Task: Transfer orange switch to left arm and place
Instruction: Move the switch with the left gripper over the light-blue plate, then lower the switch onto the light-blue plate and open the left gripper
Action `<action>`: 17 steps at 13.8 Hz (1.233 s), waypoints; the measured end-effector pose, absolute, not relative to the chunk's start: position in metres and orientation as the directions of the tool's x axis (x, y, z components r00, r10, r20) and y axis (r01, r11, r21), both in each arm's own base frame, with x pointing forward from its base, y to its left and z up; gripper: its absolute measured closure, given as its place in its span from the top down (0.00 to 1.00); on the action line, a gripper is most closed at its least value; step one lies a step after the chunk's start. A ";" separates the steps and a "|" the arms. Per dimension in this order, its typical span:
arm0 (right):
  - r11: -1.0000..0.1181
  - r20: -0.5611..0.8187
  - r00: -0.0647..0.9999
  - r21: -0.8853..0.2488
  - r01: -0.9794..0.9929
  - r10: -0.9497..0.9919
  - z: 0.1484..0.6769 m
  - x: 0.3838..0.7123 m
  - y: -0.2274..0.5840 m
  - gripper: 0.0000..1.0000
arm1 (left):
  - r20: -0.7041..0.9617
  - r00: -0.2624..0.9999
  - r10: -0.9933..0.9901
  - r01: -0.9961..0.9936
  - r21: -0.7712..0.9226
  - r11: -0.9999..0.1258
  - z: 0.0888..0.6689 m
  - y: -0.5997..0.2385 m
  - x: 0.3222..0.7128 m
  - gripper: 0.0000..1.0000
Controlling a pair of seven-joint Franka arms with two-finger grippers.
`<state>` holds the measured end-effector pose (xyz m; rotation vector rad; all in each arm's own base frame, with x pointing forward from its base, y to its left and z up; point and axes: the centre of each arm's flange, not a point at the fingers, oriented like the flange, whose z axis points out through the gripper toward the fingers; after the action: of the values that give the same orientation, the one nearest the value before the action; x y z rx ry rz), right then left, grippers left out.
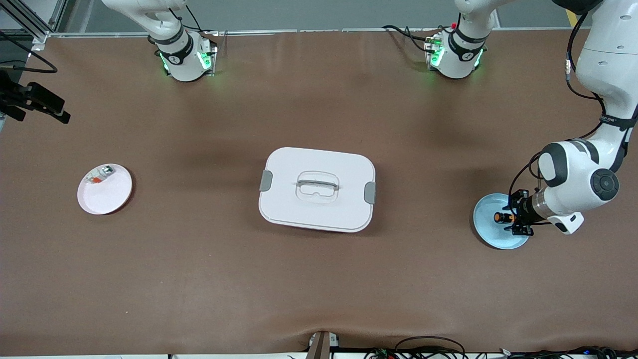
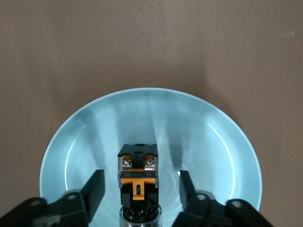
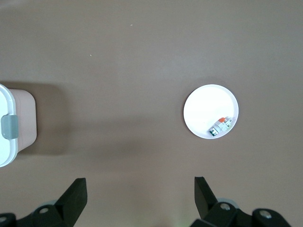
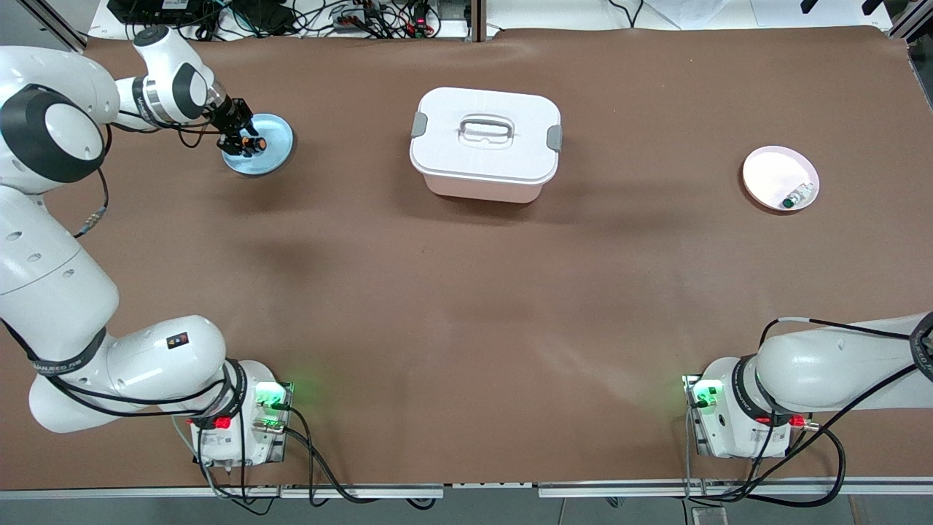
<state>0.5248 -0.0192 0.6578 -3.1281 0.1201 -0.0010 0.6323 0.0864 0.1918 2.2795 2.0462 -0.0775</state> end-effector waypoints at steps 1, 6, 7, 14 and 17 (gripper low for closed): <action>-0.997 0.002 0.997 -0.011 -0.076 -0.076 0.658 0.525 -0.019 1.00 | -0.089 0.112 0.990 0.994 0.027 -0.110 0.193 0.085 0.633 0.89; -0.997 -0.005 0.997 -0.011 -0.075 -0.075 0.654 0.525 -0.018 1.00 | -0.048 0.385 0.922 0.922 0.078 -0.380 0.225 0.070 0.637 1.00; -0.997 -0.005 0.997 -0.011 -0.075 -0.075 0.654 0.525 -0.018 1.00 | -0.041 0.468 0.883 0.882 0.083 -0.463 0.230 0.065 0.634 1.00; -0.997 0.002 0.997 -0.011 -0.071 -0.071 0.656 0.524 -0.016 1.00 | -0.001 0.907 0.420 0.419 0.096 -0.903 0.251 0.012 0.609 1.00; -0.998 0.003 0.998 -0.011 -0.064 -0.065 0.655 0.524 -0.013 1.00 | 0.045 0.974 0.222 0.218 0.081 -0.973 0.268 0.011 0.607 1.00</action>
<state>0.5239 -0.0127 0.6555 -3.1294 0.1010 -0.0057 0.6072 0.0108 0.2678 3.0464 0.3404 0.0817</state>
